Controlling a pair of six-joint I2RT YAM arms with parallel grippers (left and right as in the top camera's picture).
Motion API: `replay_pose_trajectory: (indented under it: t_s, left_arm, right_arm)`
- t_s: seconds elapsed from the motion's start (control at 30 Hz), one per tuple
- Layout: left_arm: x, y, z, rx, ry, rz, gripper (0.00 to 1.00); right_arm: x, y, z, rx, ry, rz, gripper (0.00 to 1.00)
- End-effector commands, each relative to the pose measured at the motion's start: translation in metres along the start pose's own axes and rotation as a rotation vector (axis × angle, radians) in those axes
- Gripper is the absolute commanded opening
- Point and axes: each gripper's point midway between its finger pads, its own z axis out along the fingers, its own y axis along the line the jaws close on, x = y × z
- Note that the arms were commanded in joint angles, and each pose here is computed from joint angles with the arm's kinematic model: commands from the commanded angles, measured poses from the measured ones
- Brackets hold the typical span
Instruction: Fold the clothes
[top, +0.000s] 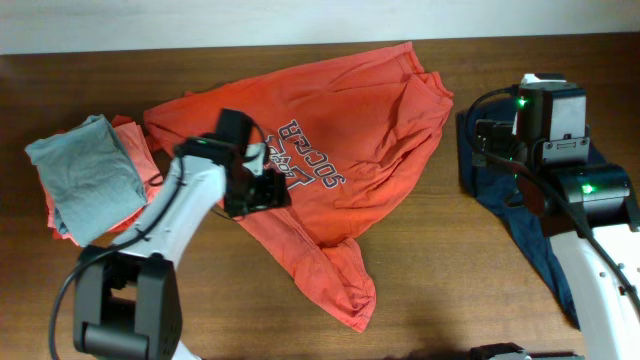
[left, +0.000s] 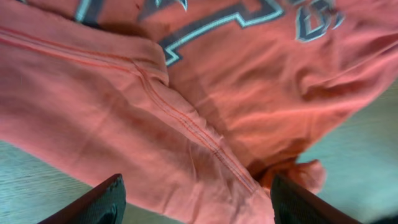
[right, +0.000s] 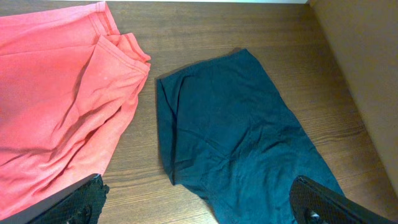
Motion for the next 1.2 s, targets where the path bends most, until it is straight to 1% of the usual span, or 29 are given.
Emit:
replay_pose_trajectory:
  t_s: [0.0, 0.13, 0.17, 0.33, 0.4, 0.47, 0.5, 0.53, 0.57, 0.6, 0.63, 0.77, 0.9, 0.97, 1.03, 1.1, 1.17]
  left_arm:
    - [0.008, 0.012, 0.015, -0.121, 0.000, -0.072, 0.75]
    - [0.003, 0.013, 0.031, -0.121, 0.004, -0.083, 0.77]
    - [0.000, 0.015, 0.041, -0.124, 0.010, -0.109, 0.79]
    - [-0.001, 0.021, 0.075, -0.121, 0.057, -0.123, 0.79]
    - [0.000, 0.024, 0.083, -0.125, 0.068, -0.126, 0.73]
    - [0.001, 0.025, 0.086, -0.128, 0.078, -0.128, 0.58]
    - [0.002, 0.024, 0.086, -0.123, 0.082, -0.129, 0.45]
    - [0.003, 0.024, 0.086, -0.116, 0.086, -0.131, 0.29]
    - [0.002, 0.024, 0.084, -0.115, 0.084, -0.133, 0.20]
    - [0.002, 0.024, 0.081, -0.117, 0.086, -0.138, 0.14]
    - [0.001, 0.025, 0.078, -0.119, 0.088, -0.145, 0.10]
    - [-0.007, 0.030, 0.052, -0.119, 0.084, -0.157, 0.09]
    - [-0.018, 0.037, 0.015, -0.119, 0.064, -0.138, 0.11]
    - [-0.022, 0.047, -0.005, -0.152, 0.047, -0.145, 0.12]
    - [-0.029, 0.066, -0.026, -0.222, 0.006, -0.163, 0.13]
    - [-0.043, 0.085, -0.045, -0.287, -0.066, -0.186, 0.12]
    - [-0.066, 0.101, -0.063, -0.315, -0.162, -0.174, 0.04]
  right_arm:
    - [-0.002, -0.005, -0.002, 0.017, -0.006, 0.008, 0.99]
    - [-0.002, -0.005, -0.002, 0.017, -0.005, 0.008, 0.99]
    - [-0.002, -0.005, -0.002, 0.017, -0.005, 0.008, 0.99]
    - [-0.002, -0.005, -0.002, 0.017, -0.005, 0.008, 0.99]
    - [-0.002, -0.005, -0.002, 0.017, -0.005, 0.007, 0.99]
    - [-0.001, -0.005, -0.002, 0.017, -0.003, 0.007, 0.99]
    - [-0.001, -0.005, -0.002, 0.017, -0.003, 0.007, 0.99]
    - [-0.002, -0.005, -0.002, 0.017, -0.004, 0.007, 0.99]
    - [-0.002, -0.005, -0.002, 0.017, -0.004, 0.007, 0.99]
    - [-0.002, -0.005, -0.002, 0.018, -0.004, 0.007, 0.99]
    - [-0.002, -0.005, -0.002, 0.018, -0.004, 0.007, 0.99]
    - [-0.002, -0.005, -0.002, 0.018, -0.004, 0.007, 0.99]
    - [-0.002, -0.005, -0.002, 0.018, -0.004, 0.007, 0.99]
    - [-0.002, -0.005, -0.002, 0.018, -0.004, 0.007, 0.99]
    - [-0.002, -0.005, -0.002, 0.018, -0.004, 0.007, 0.98]
    - [-0.002, -0.005, -0.002, 0.018, -0.004, 0.007, 0.99]
    - [-0.002, -0.005, -0.002, 0.018, -0.004, 0.007, 0.99]
